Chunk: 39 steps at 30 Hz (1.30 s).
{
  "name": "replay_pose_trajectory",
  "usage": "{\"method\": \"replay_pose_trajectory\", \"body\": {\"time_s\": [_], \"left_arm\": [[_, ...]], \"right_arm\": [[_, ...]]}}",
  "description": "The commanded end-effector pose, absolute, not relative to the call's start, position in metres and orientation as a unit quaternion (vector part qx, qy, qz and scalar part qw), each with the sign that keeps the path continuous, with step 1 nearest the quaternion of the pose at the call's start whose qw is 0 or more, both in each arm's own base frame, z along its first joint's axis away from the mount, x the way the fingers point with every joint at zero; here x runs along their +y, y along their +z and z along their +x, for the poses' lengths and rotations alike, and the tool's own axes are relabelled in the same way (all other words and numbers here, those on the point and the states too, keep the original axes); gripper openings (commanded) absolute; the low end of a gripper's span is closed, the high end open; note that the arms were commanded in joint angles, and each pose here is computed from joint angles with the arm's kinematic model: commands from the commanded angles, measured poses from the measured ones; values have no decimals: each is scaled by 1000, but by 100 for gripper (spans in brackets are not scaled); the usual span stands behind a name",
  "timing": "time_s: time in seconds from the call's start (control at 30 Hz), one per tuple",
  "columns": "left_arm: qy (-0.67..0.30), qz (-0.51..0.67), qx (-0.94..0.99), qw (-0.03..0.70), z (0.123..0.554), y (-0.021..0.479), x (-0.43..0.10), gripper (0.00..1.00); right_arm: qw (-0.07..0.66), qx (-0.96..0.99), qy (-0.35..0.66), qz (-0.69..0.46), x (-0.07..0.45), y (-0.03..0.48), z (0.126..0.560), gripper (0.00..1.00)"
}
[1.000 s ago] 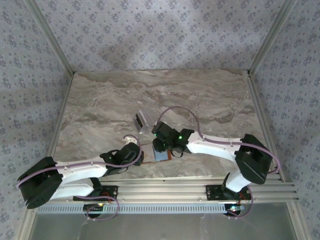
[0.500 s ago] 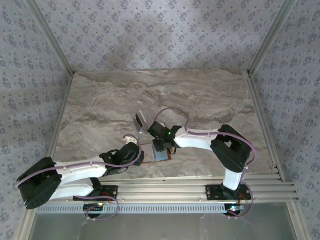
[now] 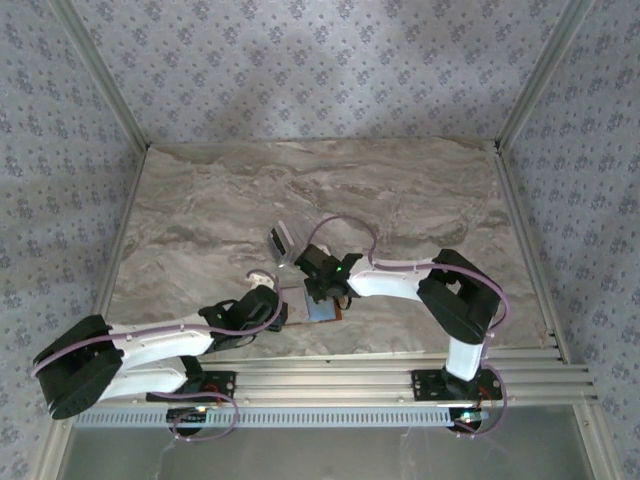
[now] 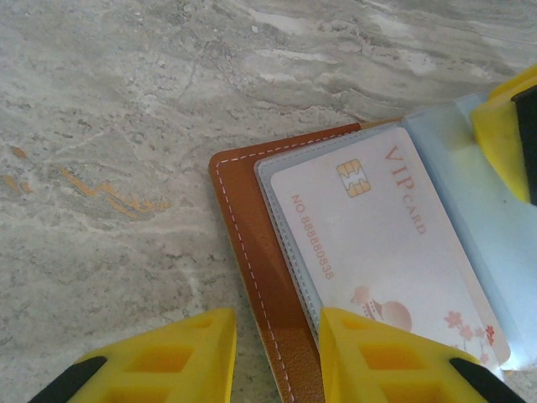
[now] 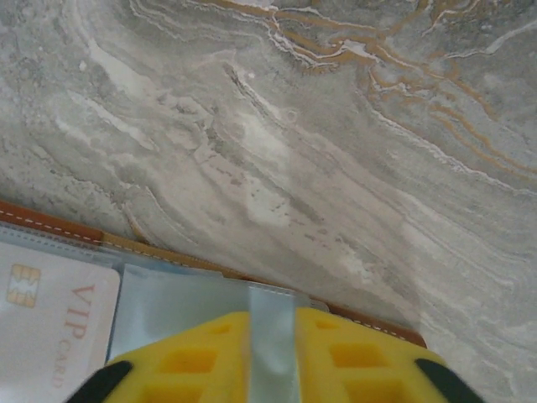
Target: Put the credit cards into the card holder
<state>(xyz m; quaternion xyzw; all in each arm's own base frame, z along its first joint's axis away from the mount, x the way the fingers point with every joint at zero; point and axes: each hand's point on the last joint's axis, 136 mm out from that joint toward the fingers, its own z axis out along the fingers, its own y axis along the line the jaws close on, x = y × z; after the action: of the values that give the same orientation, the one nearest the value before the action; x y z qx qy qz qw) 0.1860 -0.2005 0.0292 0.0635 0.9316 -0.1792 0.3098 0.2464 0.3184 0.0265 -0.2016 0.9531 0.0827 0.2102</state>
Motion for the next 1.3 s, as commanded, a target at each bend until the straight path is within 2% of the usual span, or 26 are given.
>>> {"method": "replay_pose_trajectory", "body": {"time_s": [0.0, 0.23, 0.73, 1.27], "left_arm": [[-181, 56, 933, 306, 184, 29, -198, 32], [-180, 56, 934, 303, 182, 24, -197, 32], [-182, 54, 935, 300, 181, 21, -197, 31], [-184, 53, 934, 303, 181, 23, -196, 31]], "right_arm": [[176, 960, 62, -207, 306, 4, 233, 15], [183, 957, 79, -210, 314, 20, 236, 0], [196, 935, 191, -226, 346, 64, 230, 0], [138, 921, 275, -241, 381, 48, 204, 0]]}}
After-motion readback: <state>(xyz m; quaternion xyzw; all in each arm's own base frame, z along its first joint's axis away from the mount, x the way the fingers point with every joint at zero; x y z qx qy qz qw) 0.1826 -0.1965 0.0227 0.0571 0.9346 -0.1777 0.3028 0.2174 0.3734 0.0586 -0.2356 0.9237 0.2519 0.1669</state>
